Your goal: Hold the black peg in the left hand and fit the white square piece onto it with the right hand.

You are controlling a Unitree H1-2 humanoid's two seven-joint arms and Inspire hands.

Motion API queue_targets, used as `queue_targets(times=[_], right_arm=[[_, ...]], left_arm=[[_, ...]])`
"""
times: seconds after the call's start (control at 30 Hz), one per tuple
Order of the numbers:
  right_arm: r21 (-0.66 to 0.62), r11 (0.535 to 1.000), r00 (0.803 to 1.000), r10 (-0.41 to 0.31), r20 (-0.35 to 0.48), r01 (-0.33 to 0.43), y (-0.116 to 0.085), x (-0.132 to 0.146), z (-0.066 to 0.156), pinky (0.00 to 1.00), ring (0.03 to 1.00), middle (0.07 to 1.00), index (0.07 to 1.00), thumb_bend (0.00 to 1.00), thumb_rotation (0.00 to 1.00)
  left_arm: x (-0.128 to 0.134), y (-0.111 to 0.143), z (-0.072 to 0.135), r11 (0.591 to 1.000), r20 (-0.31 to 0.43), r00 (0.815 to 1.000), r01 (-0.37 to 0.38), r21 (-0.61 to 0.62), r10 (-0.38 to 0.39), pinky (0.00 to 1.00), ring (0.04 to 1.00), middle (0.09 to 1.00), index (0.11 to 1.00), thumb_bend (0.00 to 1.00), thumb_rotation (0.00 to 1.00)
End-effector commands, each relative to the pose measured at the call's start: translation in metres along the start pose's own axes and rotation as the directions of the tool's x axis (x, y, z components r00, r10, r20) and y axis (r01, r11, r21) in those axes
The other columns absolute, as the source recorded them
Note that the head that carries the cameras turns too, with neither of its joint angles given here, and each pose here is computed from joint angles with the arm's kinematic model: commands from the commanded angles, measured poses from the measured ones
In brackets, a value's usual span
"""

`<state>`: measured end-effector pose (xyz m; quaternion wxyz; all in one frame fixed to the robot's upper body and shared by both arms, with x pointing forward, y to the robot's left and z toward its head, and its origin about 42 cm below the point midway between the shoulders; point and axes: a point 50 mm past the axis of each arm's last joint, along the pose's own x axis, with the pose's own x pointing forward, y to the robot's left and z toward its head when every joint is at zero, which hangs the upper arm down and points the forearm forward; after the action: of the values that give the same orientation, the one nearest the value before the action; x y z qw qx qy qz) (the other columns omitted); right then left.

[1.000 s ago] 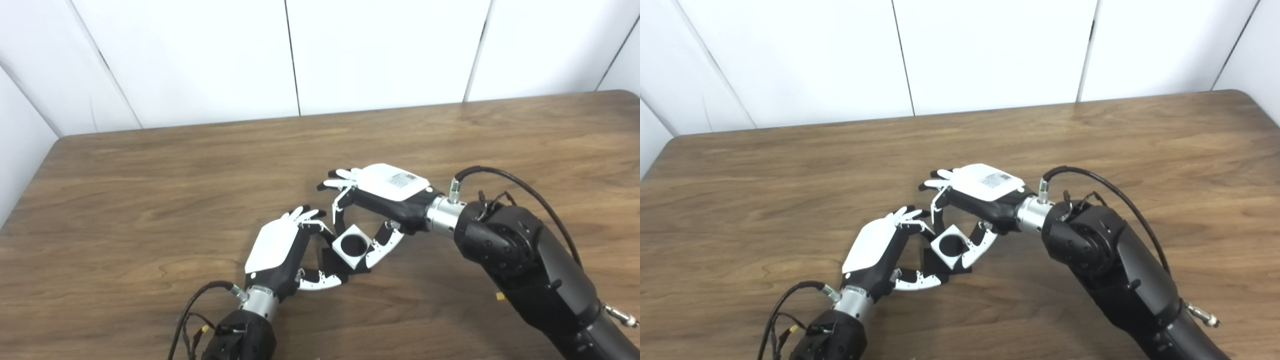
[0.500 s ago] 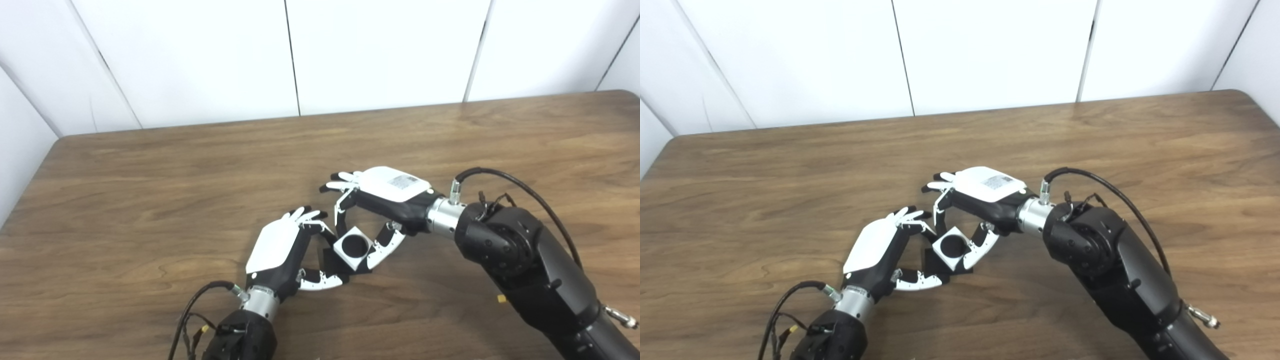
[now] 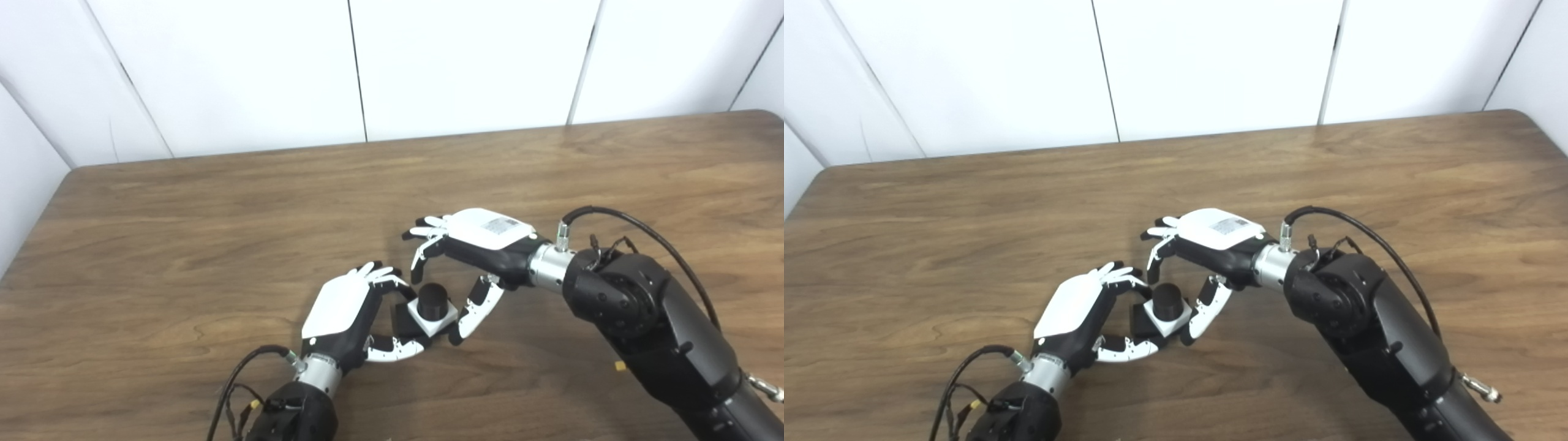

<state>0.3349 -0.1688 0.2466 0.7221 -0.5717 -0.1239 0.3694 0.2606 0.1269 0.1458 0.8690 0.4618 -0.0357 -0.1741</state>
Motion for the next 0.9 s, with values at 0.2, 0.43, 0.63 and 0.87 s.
queue_targets(times=[0.2, 0.43, 0.63, 0.87], right_arm=[[-0.026, 0.998, 0.998, -0.059, 0.004, 0.059, -0.019, 0.0, 0.002, 1.0, 1.0, 0.946, 0.647, 0.99, 0.27], [-0.018, 0.998, 0.998, -0.057, -0.003, 0.057, -0.02, -0.001, 0.003, 1.0, 1.0, 0.947, 0.645, 0.98, 0.27], [-0.017, 0.998, 0.998, -0.059, -0.007, 0.059, -0.022, 0.0, 0.002, 1.0, 1.0, 0.947, 0.649, 0.98, 0.29], [0.003, 0.997, 0.997, -0.073, -0.029, 0.073, -0.028, -0.002, -0.003, 1.0, 1.0, 0.955, 0.666, 0.98, 0.29]], left_arm=[[0.001, -0.002, 0.0, 0.998, -0.006, 0.999, 0.047, -0.029, -0.047, 0.95, 0.948, 0.888, 0.83, 0.94, 0.36], [0.0, 0.0, 0.0, 0.998, -0.012, 0.999, 0.039, -0.038, -0.04, 0.96, 0.96, 0.909, 0.871, 0.97, 0.37], [-0.002, 0.006, -0.001, 0.999, 0.0, 0.999, 0.045, -0.023, -0.045, 1.0, 0.971, 0.923, 0.884, 0.99, 0.42], [-0.007, 0.028, 0.002, 0.998, 0.013, 0.998, 0.06, 0.013, -0.06, 1.0, 0.962, 0.927, 0.886, 1.0, 0.46]])
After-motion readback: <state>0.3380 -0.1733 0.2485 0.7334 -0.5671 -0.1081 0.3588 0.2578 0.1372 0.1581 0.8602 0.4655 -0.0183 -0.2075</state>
